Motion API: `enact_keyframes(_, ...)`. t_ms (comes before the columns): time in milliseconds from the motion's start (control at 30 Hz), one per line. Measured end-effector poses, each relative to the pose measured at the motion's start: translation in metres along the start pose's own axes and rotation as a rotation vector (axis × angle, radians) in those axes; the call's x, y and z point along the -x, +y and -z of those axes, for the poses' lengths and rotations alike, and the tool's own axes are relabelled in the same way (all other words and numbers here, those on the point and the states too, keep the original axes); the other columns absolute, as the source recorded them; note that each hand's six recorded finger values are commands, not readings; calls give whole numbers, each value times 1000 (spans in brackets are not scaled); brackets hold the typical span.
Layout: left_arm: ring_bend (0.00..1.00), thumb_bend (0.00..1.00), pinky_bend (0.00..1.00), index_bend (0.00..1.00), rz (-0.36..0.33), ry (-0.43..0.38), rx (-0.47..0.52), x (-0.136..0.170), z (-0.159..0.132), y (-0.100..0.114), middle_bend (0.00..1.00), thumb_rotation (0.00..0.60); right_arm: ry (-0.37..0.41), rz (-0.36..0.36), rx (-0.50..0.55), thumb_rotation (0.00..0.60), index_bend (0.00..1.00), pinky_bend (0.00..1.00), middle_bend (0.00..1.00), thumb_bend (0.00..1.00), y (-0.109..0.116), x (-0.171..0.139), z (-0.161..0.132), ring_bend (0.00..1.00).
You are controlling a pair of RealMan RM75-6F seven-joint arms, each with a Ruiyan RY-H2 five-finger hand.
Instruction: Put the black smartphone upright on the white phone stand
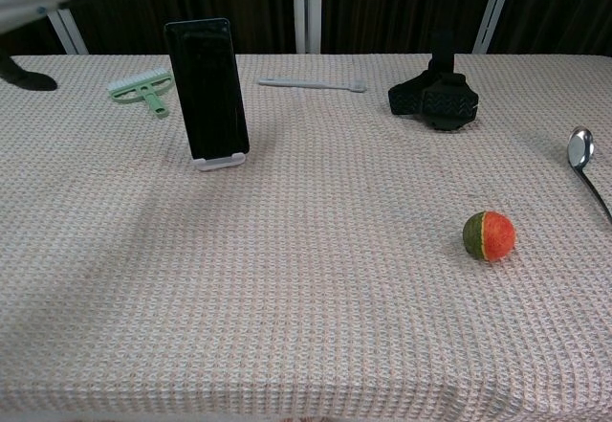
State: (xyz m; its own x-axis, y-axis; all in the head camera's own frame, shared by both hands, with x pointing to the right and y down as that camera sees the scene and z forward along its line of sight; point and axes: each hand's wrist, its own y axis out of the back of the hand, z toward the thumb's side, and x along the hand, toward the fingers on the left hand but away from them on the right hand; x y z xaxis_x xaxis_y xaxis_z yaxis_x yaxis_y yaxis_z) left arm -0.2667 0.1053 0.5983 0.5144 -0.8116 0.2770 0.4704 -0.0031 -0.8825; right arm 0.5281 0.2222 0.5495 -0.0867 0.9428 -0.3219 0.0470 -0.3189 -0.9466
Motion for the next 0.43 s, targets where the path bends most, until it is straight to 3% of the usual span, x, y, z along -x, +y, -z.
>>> enact_keyframes(167,26,40,190,0,91,227,332,72,33,-25,0,587,50,-1,2,600,0,0,0,153,-12,1,-14,0)
enact_keyframes(267,26,36,190,0,158,349,475,123,43,-44,0,579,62,-13,5,600,0,0,0,153,-18,3,-18,0)
enact_keyframes(433,26,35,190,0,246,454,549,186,47,-68,0,592,77,-32,8,600,0,0,0,154,-24,6,-25,0)
